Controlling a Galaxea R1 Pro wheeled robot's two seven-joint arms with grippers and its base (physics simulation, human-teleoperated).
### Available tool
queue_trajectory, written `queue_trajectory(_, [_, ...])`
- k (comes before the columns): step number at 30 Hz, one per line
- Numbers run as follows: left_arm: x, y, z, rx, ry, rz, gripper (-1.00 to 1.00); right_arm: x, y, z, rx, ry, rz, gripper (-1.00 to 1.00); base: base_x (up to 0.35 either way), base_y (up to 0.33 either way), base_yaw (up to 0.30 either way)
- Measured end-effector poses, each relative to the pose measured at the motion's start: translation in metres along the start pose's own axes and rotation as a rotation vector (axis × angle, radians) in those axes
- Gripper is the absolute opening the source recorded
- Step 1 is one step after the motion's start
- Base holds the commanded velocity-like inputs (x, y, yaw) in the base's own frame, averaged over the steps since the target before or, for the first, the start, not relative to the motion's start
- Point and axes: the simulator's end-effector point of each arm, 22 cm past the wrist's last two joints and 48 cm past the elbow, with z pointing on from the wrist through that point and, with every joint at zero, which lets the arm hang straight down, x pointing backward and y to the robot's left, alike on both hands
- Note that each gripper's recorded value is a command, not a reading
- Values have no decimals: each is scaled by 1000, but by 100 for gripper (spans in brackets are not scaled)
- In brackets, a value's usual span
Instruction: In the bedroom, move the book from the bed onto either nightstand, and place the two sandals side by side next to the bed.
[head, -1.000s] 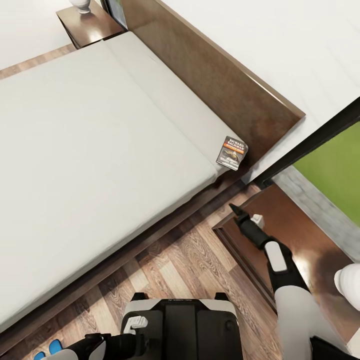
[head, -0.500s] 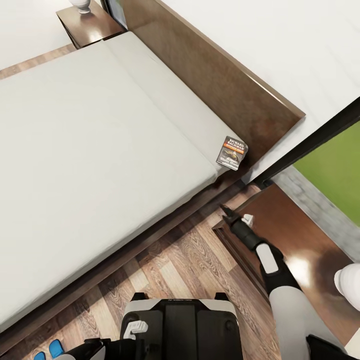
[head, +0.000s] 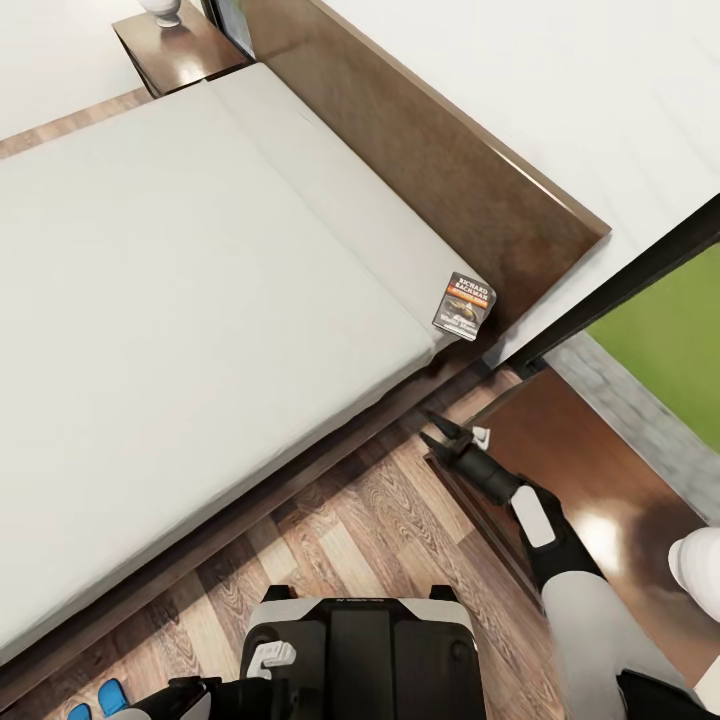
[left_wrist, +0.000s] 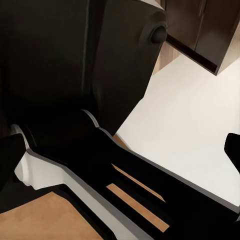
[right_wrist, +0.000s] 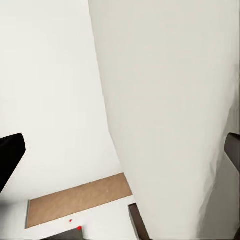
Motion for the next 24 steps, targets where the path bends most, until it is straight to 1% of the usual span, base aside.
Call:
queue_trajectory(1, [0, 0, 0, 0, 0, 0, 100, -4, -2, -3, 7, -2, -4, 100, 0, 0, 0])
queue_trajectory(3, [0, 0, 0, 0, -1, 0, 100, -22, -8, -20, 37, -16, -29, 100, 0, 0, 0])
queue_trajectory(4, [0, 0, 0, 0, -2, 1, 100, -47, -12, -41, 71, -36, -62, 100, 5, 0, 0])
queue_trajectory(6, [0, 0, 0, 0, -2, 1, 100, -82, -13, -71, 102, -75, -101, 100, 83, 0, 0])
queue_trajectory(9, [0, 0, 0, 0, -3, 1, 100, -117, -3, -98, 102, -130, -125, 100, 229, 0, 0])
queue_trajectory(12, [-1, 0, 0, 0, -3, 1, 100, -133, 2, -110, 99, -154, -136, 100, 189, 0, 0])
queue_trajectory(14, [-1, 0, 0, 0, -3, 1, 100, -137, 4, -114, 99, -161, -139, 100, 64, 0, 0])
queue_trajectory(24, [-1, 0, 0, 1, -3, 1, 100, -138, 7, -114, 87, -161, -142, 100, 11, 0, 0])
